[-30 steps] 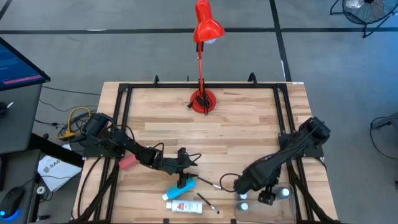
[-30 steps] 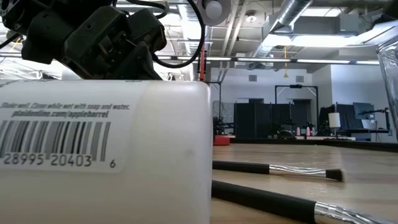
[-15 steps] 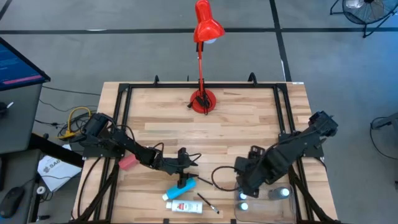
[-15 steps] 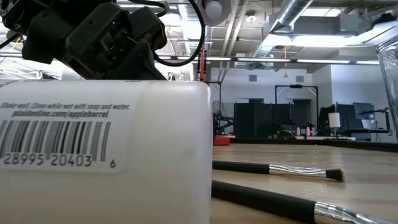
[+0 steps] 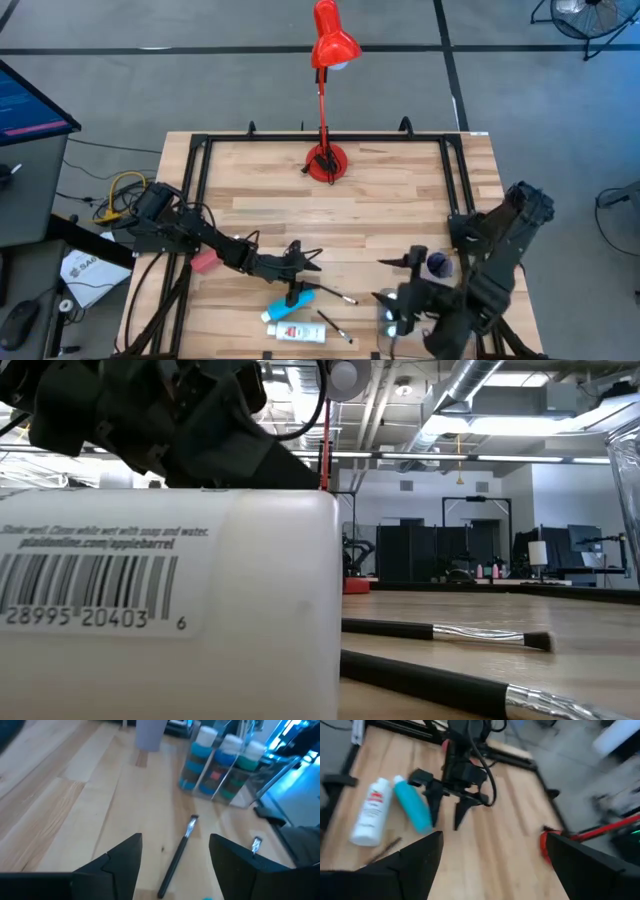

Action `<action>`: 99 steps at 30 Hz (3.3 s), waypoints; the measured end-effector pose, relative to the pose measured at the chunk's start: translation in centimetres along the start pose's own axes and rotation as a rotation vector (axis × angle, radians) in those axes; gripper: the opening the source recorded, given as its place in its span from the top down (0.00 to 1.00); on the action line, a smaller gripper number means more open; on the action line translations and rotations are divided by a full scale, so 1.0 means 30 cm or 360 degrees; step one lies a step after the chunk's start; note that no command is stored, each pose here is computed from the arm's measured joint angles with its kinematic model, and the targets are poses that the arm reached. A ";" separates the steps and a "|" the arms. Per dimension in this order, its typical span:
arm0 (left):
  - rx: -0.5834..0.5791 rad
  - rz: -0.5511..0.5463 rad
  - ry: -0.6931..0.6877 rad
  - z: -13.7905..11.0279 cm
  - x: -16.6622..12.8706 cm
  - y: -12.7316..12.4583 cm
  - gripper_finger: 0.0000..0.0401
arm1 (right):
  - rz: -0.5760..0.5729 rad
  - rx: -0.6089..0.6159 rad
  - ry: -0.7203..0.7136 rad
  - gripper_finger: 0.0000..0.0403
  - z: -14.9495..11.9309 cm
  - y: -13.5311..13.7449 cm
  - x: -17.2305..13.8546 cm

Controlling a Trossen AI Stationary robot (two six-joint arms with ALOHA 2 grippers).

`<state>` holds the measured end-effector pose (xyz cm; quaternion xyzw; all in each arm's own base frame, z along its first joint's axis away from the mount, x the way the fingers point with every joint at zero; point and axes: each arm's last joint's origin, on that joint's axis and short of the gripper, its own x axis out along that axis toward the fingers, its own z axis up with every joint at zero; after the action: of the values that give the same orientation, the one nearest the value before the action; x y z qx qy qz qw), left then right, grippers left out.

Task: Pick & Place Paint Supplies
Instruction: Adjust the black paint bottle in the transparent bin

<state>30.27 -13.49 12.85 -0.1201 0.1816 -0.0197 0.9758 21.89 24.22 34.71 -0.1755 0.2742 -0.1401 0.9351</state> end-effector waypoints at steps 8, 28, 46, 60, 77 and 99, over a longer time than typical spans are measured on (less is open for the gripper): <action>-0.0050 -0.0050 -0.0123 0.026 -0.001 -0.010 0.48 | -0.0094 0.0137 -0.0193 0.15 -0.167 0.074 -0.038; -0.0128 -0.0084 -0.0212 0.040 -0.007 -0.027 0.48 | 0.0303 0.0621 0.0377 0.21 -0.381 0.151 -0.064; -0.0206 -0.0089 -0.0544 0.106 -0.022 -0.039 0.48 | 0.0134 0.0629 0.0461 0.22 -0.380 0.109 -0.018; -0.0068 -0.0461 -0.1098 0.419 -0.013 -0.164 0.48 | 0.0234 0.0234 0.0074 0.22 -0.035 0.012 0.037; 0.0284 -0.0868 -0.1075 0.436 -0.169 -0.428 0.48 | 0.0731 0.0300 0.0063 0.22 0.043 0.043 -0.024; 0.0371 -0.0700 -0.1064 0.447 -0.176 -0.419 0.48 | 0.1997 -0.0524 -0.0785 0.22 0.163 0.092 -0.091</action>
<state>30.23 -22.20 29.86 -0.0445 -0.1787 -0.2079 0.9607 22.88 28.90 38.71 -0.1501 0.1211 0.5145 0.8355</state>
